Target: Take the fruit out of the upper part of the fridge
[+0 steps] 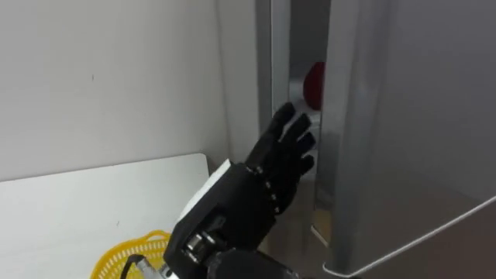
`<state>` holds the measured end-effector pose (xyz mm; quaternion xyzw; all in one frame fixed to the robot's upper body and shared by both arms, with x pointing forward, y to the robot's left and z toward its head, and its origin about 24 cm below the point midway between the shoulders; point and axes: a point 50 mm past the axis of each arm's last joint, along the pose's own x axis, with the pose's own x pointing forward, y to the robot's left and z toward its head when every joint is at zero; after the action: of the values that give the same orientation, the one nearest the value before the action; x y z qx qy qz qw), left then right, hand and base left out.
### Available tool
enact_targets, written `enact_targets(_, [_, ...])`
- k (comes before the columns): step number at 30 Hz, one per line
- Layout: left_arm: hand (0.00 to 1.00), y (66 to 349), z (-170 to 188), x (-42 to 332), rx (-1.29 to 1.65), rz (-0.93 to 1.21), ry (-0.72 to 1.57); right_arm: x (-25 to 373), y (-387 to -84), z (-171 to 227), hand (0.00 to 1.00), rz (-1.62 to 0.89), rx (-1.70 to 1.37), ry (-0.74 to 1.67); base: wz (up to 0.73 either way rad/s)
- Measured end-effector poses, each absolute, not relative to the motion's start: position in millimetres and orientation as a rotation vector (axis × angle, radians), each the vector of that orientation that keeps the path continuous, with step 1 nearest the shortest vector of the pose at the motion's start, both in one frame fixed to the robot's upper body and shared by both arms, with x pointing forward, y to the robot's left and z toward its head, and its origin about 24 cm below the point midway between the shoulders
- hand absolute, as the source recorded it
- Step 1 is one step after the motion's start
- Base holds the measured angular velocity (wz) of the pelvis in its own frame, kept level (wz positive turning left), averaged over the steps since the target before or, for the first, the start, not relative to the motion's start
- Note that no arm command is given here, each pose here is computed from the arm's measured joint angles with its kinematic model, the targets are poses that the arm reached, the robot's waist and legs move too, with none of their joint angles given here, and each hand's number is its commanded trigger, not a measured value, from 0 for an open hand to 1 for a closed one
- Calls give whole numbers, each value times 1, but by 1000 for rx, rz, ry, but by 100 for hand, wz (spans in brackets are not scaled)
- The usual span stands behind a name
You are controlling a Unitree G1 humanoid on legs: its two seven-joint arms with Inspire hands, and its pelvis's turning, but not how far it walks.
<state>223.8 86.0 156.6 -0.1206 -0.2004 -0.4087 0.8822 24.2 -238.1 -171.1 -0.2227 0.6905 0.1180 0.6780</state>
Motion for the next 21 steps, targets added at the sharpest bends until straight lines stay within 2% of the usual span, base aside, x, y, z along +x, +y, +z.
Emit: enact_targets(21, [0,75,156,224,-239,-943,-413,32,-242,-170,0,184,-505,1514,-7])
